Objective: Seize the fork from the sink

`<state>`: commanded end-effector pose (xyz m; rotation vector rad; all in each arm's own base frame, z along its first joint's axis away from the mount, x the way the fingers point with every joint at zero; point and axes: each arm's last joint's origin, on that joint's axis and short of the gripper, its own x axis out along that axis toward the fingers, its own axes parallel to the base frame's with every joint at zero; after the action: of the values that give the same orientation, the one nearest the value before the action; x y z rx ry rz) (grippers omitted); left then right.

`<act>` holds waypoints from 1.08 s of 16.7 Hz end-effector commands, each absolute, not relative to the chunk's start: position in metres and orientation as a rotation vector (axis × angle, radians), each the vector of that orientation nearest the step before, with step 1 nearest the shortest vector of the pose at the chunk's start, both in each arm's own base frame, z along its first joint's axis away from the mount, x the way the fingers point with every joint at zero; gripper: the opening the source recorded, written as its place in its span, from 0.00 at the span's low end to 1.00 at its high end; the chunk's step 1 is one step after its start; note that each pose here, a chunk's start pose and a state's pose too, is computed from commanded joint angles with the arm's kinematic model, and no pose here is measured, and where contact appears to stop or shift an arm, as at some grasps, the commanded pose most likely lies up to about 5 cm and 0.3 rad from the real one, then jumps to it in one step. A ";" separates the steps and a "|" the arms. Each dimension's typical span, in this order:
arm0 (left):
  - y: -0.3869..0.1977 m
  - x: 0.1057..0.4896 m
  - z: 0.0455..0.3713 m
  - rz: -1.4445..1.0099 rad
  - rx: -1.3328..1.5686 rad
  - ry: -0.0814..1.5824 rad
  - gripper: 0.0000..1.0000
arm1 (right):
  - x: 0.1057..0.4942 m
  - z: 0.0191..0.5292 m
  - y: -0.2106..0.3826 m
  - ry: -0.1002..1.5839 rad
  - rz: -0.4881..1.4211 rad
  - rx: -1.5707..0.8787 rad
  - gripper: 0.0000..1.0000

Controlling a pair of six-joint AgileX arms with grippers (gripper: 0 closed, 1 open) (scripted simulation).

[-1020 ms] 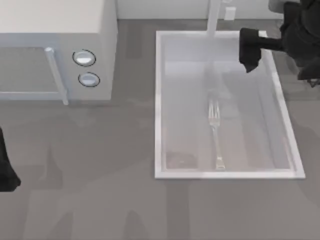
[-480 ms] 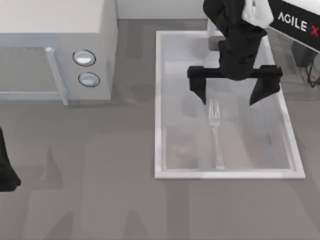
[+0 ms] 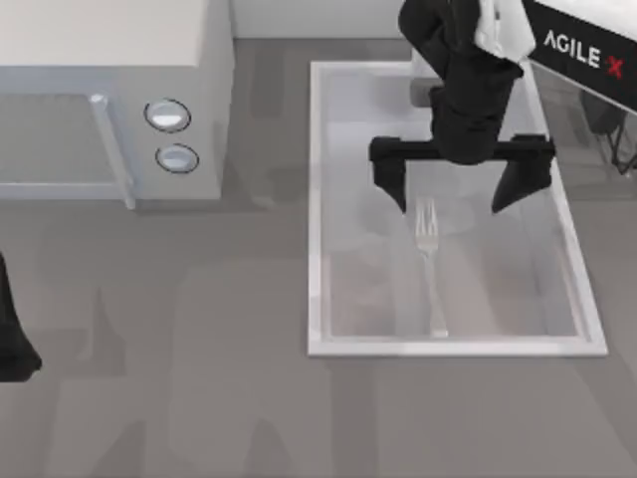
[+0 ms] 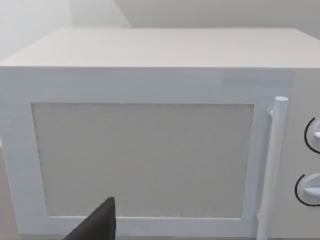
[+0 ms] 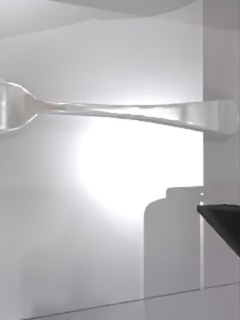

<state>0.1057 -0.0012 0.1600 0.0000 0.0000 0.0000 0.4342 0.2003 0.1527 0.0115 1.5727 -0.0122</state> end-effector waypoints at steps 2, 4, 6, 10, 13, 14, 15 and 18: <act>-0.001 0.106 0.160 0.000 0.000 0.000 1.00 | 0.436 0.133 0.202 1.574 -0.012 0.010 1.00; -0.001 0.106 0.160 0.000 0.000 0.000 1.00 | 0.439 0.104 0.203 1.571 -0.010 0.011 1.00; -0.001 0.106 0.160 0.000 0.000 0.000 1.00 | 0.439 0.072 0.204 1.564 -0.007 0.012 1.00; -0.001 0.106 0.160 0.000 0.000 0.000 1.00 | 0.434 0.019 0.203 1.566 -0.006 0.010 1.00; -0.001 0.106 0.160 0.000 0.000 0.000 1.00 | 0.433 0.011 0.202 1.571 -0.008 0.008 1.00; -0.001 0.106 0.160 0.000 0.000 0.000 1.00 | 0.433 0.011 0.202 1.571 -0.008 0.008 1.00; -0.001 0.106 0.160 0.000 0.000 0.000 1.00 | 0.433 0.011 0.202 1.571 -0.008 0.008 1.00; -0.001 0.106 0.160 0.000 0.000 0.000 1.00 | 0.433 0.011 0.202 1.571 -0.008 0.008 0.77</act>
<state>0.1057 -0.0012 0.1600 0.0000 0.0000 0.0000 0.4325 0.2025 0.0114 0.0078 1.5708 -0.0078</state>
